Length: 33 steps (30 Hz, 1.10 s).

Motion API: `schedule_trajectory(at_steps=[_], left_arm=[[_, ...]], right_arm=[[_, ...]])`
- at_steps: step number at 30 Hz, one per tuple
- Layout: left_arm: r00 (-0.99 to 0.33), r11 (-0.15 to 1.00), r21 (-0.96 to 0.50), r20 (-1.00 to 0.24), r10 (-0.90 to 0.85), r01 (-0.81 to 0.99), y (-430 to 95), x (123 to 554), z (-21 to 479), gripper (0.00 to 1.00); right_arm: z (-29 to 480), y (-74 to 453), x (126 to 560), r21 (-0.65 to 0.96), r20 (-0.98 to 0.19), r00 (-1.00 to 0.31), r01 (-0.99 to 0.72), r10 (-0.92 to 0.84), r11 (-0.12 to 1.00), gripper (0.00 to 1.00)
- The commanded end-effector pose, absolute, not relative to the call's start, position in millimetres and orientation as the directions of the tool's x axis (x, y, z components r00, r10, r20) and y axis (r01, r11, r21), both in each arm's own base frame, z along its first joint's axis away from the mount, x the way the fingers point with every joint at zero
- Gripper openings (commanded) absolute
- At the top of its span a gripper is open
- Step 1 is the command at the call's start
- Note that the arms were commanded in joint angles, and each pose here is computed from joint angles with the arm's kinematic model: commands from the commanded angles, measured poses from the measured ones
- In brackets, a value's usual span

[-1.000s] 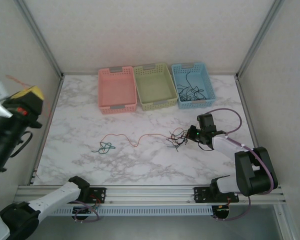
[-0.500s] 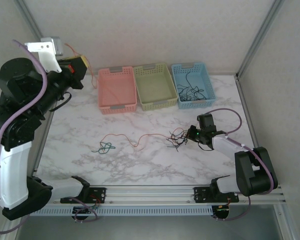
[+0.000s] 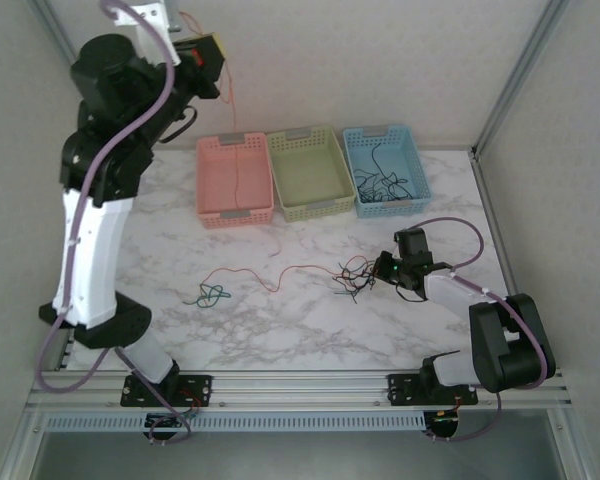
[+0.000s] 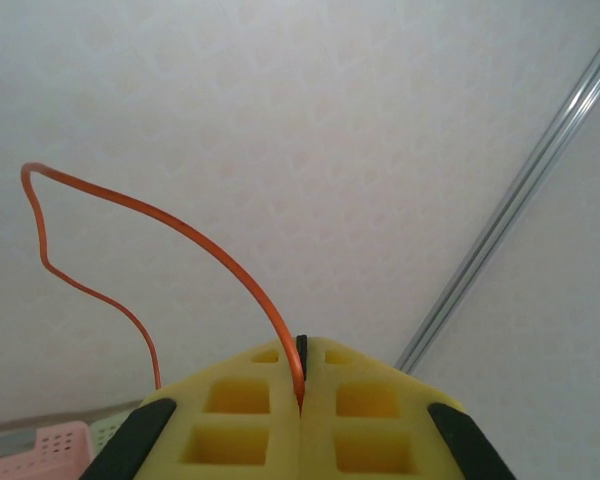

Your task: Untangle the cables

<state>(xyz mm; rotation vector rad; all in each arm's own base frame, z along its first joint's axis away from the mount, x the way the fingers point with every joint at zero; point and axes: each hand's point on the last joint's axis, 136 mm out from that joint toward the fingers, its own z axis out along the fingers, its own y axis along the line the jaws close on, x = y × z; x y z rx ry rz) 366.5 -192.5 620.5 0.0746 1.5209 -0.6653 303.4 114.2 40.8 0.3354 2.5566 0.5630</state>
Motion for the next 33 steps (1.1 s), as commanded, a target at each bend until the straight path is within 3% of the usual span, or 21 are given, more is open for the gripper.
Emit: schedule_trajectory(at_steps=[1,13,19,27,33], left_arm=[[-0.026,0.783,-0.345,-0.921,-0.388,0.519,-202,373,642,0.0],[0.08,0.74,-0.325,-0.888,-0.453,0.589,-210,397,668,0.0],[0.198,0.754,-0.26,-0.867,-0.457,0.604,-210,401,687,0.0],[0.343,0.928,-0.185,-0.891,-0.297,0.324,-159,441,678,0.0],[0.388,0.948,-0.249,-0.868,-0.31,0.199,-103,473,673,0.0]], right_arm=[[38,112,301,0.45,-0.412,-0.846,0.133,0.338,0.883,0.0],[37,114,301,0.455,-0.405,-0.852,0.128,0.332,0.881,0.0],[37,114,301,0.454,-0.404,-0.852,0.129,0.333,0.882,0.0],[35,115,301,0.455,-0.395,-0.858,0.129,0.329,0.881,0.0],[33,116,301,0.455,-0.385,-0.863,0.131,0.328,0.881,0.0]])
